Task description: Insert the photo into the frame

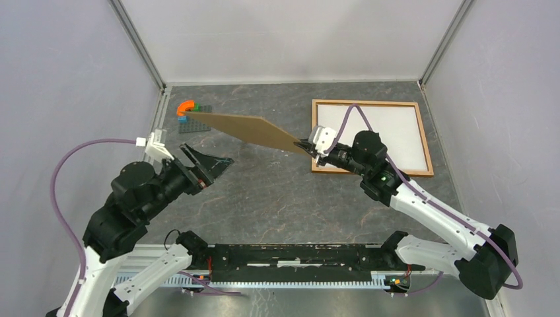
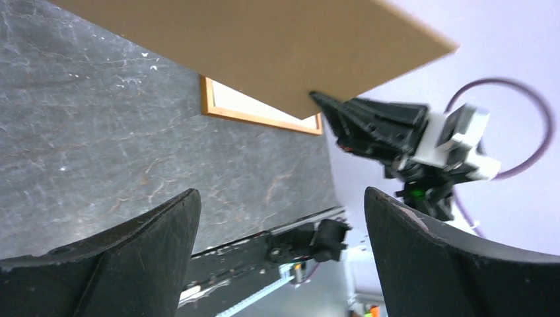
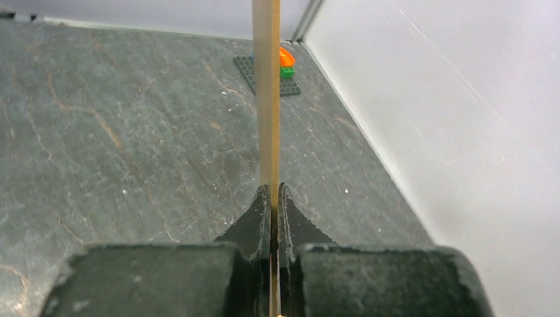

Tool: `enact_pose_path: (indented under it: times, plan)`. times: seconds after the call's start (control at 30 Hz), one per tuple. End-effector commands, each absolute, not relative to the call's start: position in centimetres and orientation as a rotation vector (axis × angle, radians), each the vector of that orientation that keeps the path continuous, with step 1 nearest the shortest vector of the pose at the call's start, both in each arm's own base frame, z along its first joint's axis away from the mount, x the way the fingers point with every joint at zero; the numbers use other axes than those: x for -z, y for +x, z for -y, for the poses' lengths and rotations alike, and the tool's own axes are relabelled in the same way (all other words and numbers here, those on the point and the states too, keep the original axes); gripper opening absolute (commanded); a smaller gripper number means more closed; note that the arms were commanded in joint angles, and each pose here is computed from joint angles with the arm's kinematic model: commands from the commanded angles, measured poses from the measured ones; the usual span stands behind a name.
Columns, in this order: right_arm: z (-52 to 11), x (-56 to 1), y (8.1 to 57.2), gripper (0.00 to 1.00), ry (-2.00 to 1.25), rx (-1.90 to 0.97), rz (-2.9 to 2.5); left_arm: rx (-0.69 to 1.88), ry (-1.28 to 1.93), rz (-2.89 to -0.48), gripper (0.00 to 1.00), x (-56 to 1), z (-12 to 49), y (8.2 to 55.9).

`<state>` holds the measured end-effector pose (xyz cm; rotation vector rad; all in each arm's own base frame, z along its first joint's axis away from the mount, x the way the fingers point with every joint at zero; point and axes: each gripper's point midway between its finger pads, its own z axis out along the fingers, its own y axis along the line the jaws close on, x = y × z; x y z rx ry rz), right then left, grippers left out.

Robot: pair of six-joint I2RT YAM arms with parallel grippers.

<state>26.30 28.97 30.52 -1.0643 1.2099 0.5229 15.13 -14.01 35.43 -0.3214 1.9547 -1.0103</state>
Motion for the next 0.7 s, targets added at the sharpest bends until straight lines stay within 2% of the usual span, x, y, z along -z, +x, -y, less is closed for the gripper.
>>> enact_pose_path:
  times: [0.0,0.2,0.33,0.47,0.67]
  plan:
    - [-29.2,-30.8,25.0,0.00,-1.241,-0.440,-1.022,1.079,-0.593,-1.959,0.97,-36.1,13.1,14.7]
    - [-29.0,-29.5,25.0,0.00,-1.280,-0.413,-1.020,1.071,-0.618,-1.954,0.94,-37.5,13.1,15.2]
    - [-28.4,-30.6,25.9,0.00,-1.209,-0.364,-1.031,1.107,-0.456,-1.892,0.94,-39.3,14.0,15.2]
    - [-26.6,-34.7,28.3,0.00,-1.002,-0.293,-1.128,1.073,-0.424,-1.848,0.95,-40.1,13.4,15.5]
    - [-23.6,-40.6,28.5,0.00,-0.828,-0.198,-1.066,0.983,-0.395,-1.827,0.95,-40.2,12.7,16.4]
